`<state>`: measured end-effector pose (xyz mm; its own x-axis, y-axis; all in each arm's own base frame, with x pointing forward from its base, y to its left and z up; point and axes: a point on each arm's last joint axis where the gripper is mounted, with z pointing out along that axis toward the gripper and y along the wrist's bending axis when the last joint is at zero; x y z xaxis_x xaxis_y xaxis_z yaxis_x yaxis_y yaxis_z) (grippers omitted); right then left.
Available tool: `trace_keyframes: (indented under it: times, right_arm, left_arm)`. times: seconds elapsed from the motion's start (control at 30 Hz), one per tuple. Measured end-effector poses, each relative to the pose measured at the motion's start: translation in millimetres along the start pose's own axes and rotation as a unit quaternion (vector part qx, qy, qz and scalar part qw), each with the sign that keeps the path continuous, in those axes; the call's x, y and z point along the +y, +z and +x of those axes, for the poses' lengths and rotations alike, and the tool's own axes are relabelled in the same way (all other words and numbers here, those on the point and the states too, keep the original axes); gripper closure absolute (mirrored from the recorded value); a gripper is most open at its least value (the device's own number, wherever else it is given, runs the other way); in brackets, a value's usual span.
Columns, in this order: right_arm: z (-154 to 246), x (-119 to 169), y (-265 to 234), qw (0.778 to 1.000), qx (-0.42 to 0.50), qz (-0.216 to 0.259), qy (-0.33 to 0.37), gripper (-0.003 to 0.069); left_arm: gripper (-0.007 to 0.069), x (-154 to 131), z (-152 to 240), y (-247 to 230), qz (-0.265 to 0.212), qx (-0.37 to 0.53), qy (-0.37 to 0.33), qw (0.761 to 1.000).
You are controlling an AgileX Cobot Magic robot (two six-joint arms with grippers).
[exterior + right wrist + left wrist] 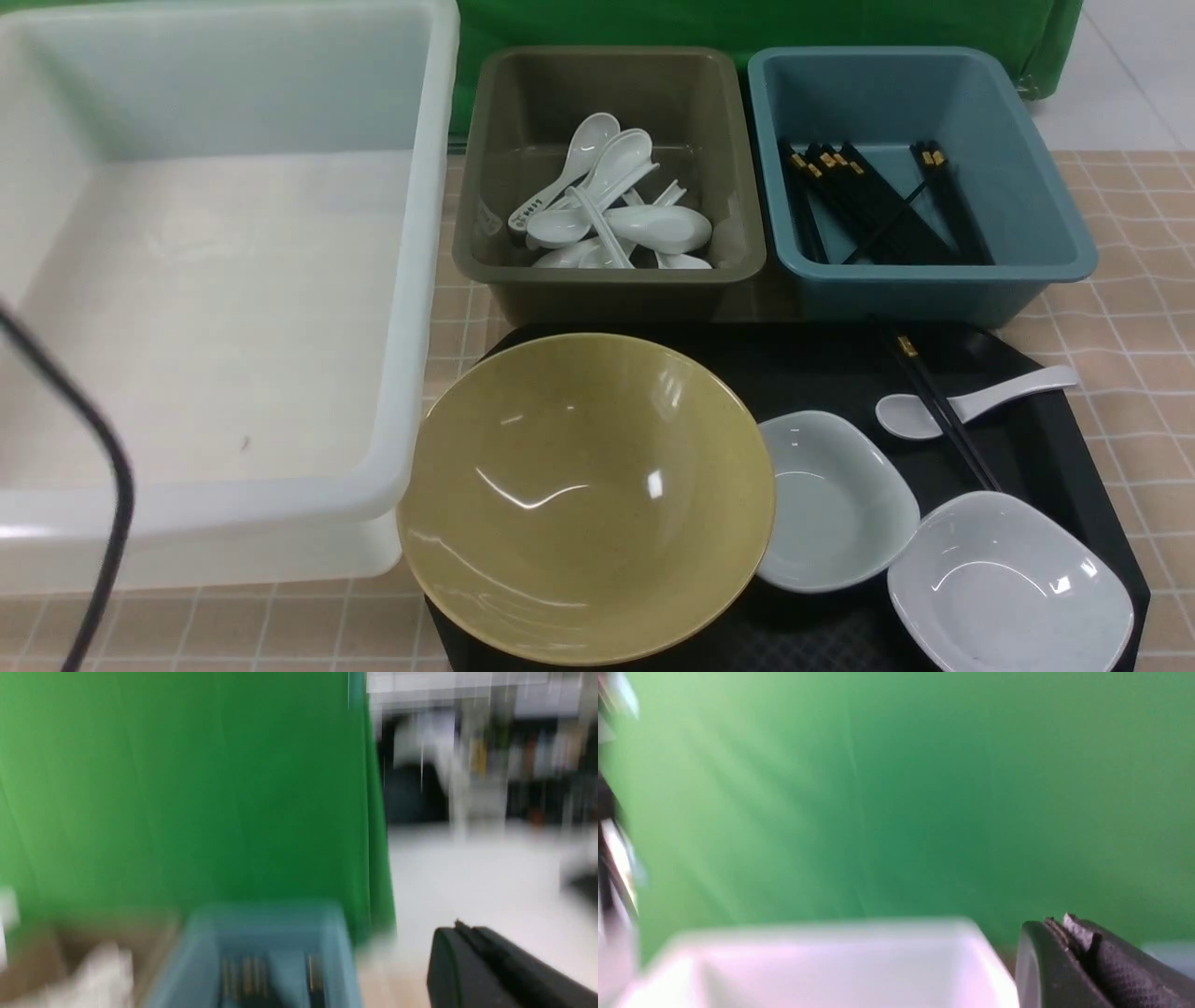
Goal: On brown table put chopsticks spoon bowls plates into blue grey white boxes.
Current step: 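Grasp the large bowl on the tray by its rim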
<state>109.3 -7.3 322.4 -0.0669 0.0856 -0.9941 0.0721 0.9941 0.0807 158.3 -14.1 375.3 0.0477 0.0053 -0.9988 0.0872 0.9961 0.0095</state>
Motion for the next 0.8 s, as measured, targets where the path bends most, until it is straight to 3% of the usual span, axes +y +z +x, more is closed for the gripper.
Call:
trace_keyframes:
  times: [0.03,0.1,0.23,0.27,0.3,0.4,0.53,0.67,0.8]
  right_arm:
    - [1,0,1,1.000,0.011,0.001,-0.001,0.0621]
    - [27,-2,16,0.986,0.165,0.006,-0.033,0.0621]
    - [58,1,27,0.951,0.301,-0.022,-0.064,0.0622]
    - [60,2,28,0.949,0.308,-0.029,-0.063,0.0622]
    - [66,6,32,0.942,0.323,-0.049,-0.071,0.0622]
    - [69,18,37,0.939,0.318,-0.093,-0.090,0.0622]
    - [67,26,37,0.941,0.298,-0.123,-0.108,0.0622]
    - [67,32,36,0.938,0.296,-0.140,-0.113,0.0622]
    - [67,35,35,0.937,0.296,-0.150,-0.109,0.0622]
  left_arm:
    - [0.0632,0,0,2,0.001,0.010,-0.004,1.000]
    - [0.0632,-15,3,29,0.044,0.158,-0.025,0.986]
    - [0.0632,-49,15,57,0.116,0.330,-0.012,0.937]
    - [0.0632,-54,17,59,0.126,0.344,-0.008,0.930]
    - [0.0632,-75,26,69,0.165,0.390,0.011,0.906]
    - [0.0632,-120,43,80,0.236,0.436,0.048,0.867]
    - [0.0632,-169,69,89,0.289,0.475,0.067,0.828]
    - [0.0632,-198,107,93,0.307,0.519,0.096,0.792]
    - [0.0632,-210,151,103,0.297,0.571,0.118,0.756]
